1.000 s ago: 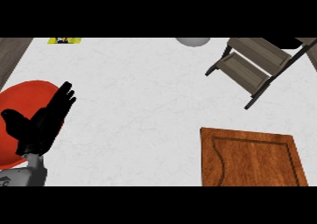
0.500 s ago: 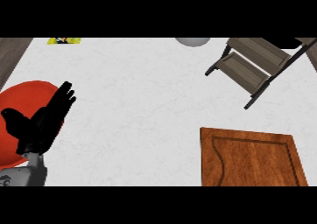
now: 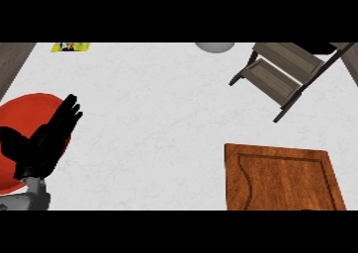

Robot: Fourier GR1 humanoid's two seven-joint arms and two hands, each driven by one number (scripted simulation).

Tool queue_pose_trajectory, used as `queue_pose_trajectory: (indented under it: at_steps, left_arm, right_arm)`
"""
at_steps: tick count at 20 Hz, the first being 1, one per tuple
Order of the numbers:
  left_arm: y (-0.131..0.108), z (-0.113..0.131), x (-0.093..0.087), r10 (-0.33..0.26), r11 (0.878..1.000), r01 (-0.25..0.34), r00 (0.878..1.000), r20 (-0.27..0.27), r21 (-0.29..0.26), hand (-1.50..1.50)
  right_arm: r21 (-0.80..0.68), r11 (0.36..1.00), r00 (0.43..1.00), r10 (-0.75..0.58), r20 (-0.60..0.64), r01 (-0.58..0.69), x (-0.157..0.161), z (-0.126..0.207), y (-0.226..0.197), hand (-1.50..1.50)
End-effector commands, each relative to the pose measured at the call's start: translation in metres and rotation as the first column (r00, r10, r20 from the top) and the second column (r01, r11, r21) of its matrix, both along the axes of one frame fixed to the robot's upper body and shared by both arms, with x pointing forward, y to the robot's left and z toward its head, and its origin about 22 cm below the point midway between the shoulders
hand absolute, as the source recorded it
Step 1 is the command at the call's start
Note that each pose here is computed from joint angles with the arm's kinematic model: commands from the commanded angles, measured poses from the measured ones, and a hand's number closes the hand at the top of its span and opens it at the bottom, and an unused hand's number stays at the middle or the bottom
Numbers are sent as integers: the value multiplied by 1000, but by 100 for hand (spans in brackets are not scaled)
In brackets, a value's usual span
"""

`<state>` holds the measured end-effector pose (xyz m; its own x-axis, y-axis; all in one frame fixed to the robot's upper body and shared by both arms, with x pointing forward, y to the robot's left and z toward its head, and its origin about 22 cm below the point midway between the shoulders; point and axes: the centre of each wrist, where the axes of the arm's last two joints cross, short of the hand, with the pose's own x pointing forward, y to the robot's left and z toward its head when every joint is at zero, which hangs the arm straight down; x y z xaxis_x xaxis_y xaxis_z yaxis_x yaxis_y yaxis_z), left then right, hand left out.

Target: Pick the eggplant from the cutting board and place it in the tiered basket

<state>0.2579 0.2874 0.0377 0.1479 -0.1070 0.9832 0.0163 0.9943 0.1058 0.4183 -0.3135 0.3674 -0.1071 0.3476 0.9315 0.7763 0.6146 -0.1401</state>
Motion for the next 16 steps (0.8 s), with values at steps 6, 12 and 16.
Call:
queue_pose_trajectory:
  at_steps: [6,12,16]
  left_arm:
    - [7,0,0,9,1000,-9,1000,-15,-7,0]
    - [12,-18,-12,14,1000,-14,1000,-12,3,0]
    - [19,4,-24,14,1000,-14,1000,-22,9,0]
  right_arm:
    - [90,979,977,-192,89,184,-72,43,-89,-150]
    - [30,978,972,-210,101,208,-145,42,-151,-150]
    - [52,969,963,-244,115,240,-182,36,-175,-150]
